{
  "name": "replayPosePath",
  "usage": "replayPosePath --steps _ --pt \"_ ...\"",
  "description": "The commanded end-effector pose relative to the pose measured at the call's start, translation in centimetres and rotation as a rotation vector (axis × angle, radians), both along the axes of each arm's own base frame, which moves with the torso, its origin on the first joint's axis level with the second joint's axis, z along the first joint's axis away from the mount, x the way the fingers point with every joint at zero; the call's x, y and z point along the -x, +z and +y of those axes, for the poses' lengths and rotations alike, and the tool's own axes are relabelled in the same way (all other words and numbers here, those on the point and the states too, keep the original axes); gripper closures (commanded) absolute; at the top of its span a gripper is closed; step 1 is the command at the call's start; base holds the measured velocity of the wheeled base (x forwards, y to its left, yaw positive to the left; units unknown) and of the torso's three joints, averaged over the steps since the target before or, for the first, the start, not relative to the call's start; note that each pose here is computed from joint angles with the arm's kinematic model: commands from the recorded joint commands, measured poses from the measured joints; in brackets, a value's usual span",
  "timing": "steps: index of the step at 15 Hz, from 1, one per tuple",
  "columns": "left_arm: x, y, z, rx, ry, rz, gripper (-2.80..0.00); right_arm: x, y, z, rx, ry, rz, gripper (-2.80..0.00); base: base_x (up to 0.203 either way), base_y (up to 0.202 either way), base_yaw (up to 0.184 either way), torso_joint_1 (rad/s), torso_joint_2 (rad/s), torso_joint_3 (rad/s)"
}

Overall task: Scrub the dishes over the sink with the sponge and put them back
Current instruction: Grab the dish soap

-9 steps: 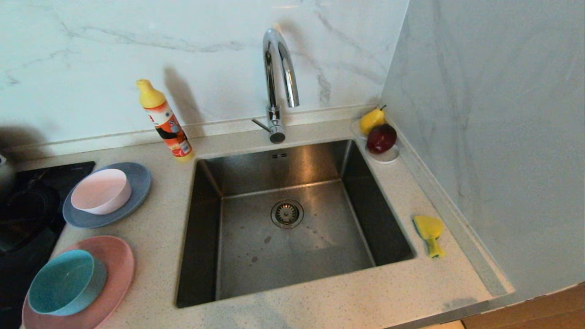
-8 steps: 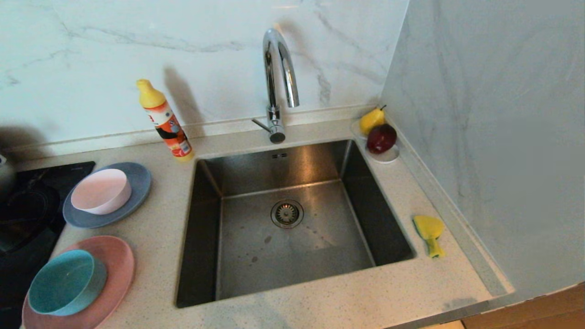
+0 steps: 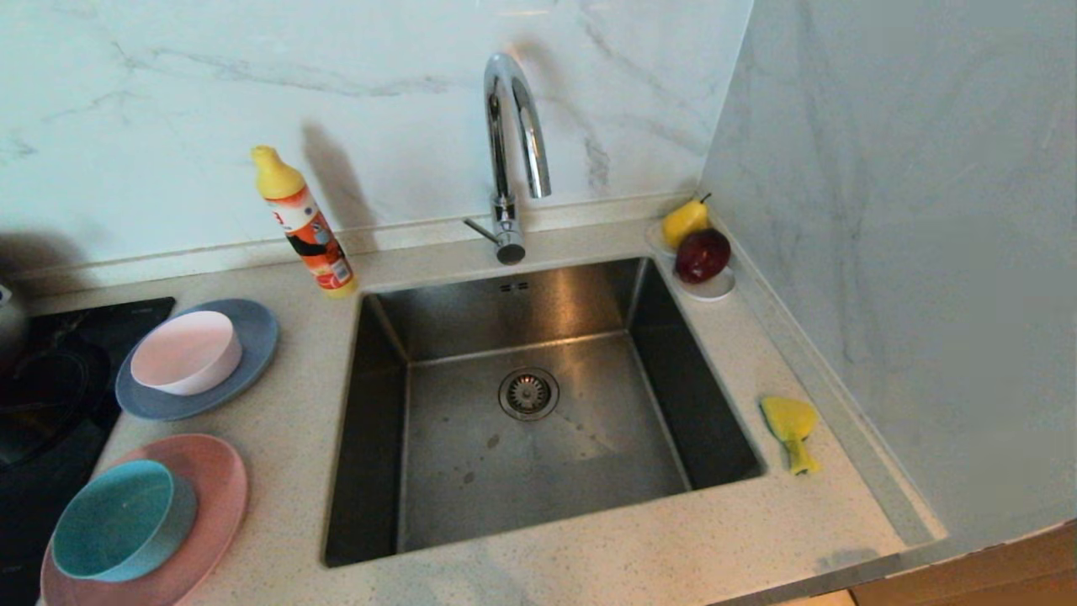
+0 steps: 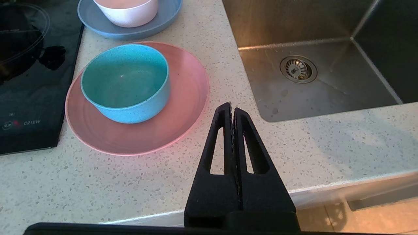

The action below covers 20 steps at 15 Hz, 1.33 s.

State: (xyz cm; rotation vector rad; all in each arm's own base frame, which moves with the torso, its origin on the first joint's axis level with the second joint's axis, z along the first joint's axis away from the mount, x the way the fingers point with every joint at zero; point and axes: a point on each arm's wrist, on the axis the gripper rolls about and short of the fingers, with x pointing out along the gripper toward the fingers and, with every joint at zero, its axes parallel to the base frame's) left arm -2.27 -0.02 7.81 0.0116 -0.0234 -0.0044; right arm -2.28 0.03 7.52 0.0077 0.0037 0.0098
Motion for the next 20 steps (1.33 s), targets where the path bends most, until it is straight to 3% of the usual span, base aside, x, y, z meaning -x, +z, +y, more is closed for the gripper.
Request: replayPosePath --steps 1,4,7,10,15,20 --pt "-0.1 -0.5 0.0 0.002 0.000 0.016 0.00 0.0 0.0 0.0 0.000 0.001 -0.001 0.00 0.000 0.000 0.000 0.000 0.00 0.000" --pt "0.0 0.1 0.0 0.007 0.003 0.008 0.00 0.0 0.0 0.0 0.000 0.001 -0.001 0.00 0.000 0.000 0.000 0.000 0.00 0.000" --pt "0.9 4.6 0.0 0.013 0.017 -0.066 0.00 0.0 0.0 0.0 0.000 0.001 -0.001 0.00 0.000 0.000 0.000 0.000 0.00 0.000" --pt "-0.6 8.5 0.1 0.014 0.027 0.001 0.00 0.0 0.0 0.0 0.000 0.001 -0.001 0.00 0.000 0.000 0.000 0.000 0.00 0.000" --pt "-7.8 13.6 0.2 0.037 0.078 0.154 0.00 0.0 0.0 0.0 0.000 0.001 -0.001 0.00 0.000 0.000 0.000 0.000 0.00 0.000" --pt "-17.9 15.2 0.3 0.090 0.119 0.211 0.00 0.0 0.0 0.0 0.000 0.001 -0.001 0.00 0.000 0.000 0.000 0.000 0.00 0.000"
